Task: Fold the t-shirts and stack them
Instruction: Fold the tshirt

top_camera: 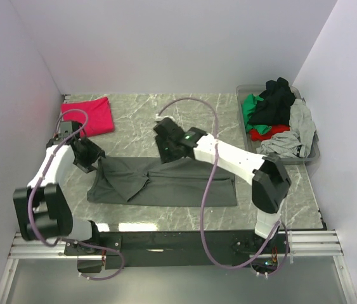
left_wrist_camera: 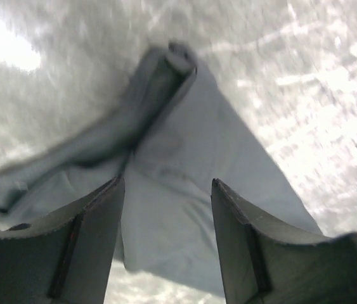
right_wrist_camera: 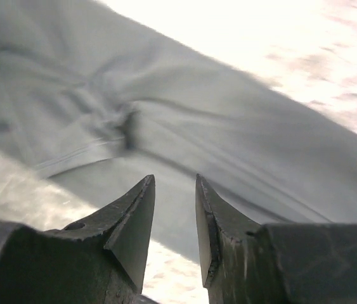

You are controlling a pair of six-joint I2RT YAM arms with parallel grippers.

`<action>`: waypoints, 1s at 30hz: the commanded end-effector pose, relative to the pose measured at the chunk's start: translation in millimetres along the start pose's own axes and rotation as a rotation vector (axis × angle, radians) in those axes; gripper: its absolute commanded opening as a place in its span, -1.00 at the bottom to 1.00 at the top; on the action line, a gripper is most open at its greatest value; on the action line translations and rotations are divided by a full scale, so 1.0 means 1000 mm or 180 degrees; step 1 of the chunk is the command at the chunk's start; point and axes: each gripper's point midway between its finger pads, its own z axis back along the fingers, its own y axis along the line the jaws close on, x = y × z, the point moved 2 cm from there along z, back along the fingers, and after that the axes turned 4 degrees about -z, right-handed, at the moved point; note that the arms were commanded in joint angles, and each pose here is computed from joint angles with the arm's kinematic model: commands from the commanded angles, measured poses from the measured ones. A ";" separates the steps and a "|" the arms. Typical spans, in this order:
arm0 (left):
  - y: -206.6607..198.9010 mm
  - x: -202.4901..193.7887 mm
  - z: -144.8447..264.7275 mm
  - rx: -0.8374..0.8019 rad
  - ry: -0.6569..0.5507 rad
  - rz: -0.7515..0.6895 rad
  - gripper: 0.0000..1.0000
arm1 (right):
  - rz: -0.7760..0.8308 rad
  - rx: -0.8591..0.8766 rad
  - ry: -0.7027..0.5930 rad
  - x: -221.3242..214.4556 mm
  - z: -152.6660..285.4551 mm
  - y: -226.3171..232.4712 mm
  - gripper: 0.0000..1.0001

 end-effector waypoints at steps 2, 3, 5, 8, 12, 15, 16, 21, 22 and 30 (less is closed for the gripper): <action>-0.012 0.040 -0.009 0.0025 -0.0357 -0.0246 0.22 | -0.0449 -0.0201 -0.0023 0.005 0.002 -0.051 -0.21; -0.012 0.043 -0.015 0.0054 -0.0330 -0.0260 0.21 | -0.0511 -0.0230 0.0027 -0.002 -0.003 -0.060 -0.21; -0.015 0.048 -0.021 0.0037 -0.0348 -0.0264 0.13 | -0.0698 -0.0312 0.0006 0.001 -0.004 -0.082 -0.22; -0.016 0.052 -0.031 0.0034 -0.0309 -0.0246 0.08 | -0.0882 -0.0451 0.0078 -0.009 -0.013 -0.108 -0.22; -0.018 0.051 -0.051 0.0038 -0.0194 -0.0241 0.06 | -0.1008 -0.0599 0.0256 -0.030 -0.026 -0.127 -0.23; -0.017 0.052 -0.061 0.0069 -0.0126 -0.0237 0.04 | -0.1064 -0.0673 0.0337 -0.039 -0.033 -0.133 -0.23; -0.019 0.052 -0.064 0.0049 -0.0109 -0.0241 0.03 | -0.1095 -0.0697 0.0346 -0.040 -0.034 -0.135 -0.23; -0.021 0.052 -0.077 0.0026 -0.0023 -0.0233 -0.06 | -0.1191 -0.0791 0.0420 -0.047 -0.043 -0.142 -0.24; -0.021 0.051 -0.079 0.0035 -0.0012 -0.0231 -0.11 | -0.1212 -0.0808 0.0437 -0.048 -0.045 -0.144 -0.24; -0.010 0.045 -0.093 0.0166 0.0088 -0.0209 -0.75 | -0.1275 -0.0971 0.0617 -0.062 -0.057 -0.160 -0.24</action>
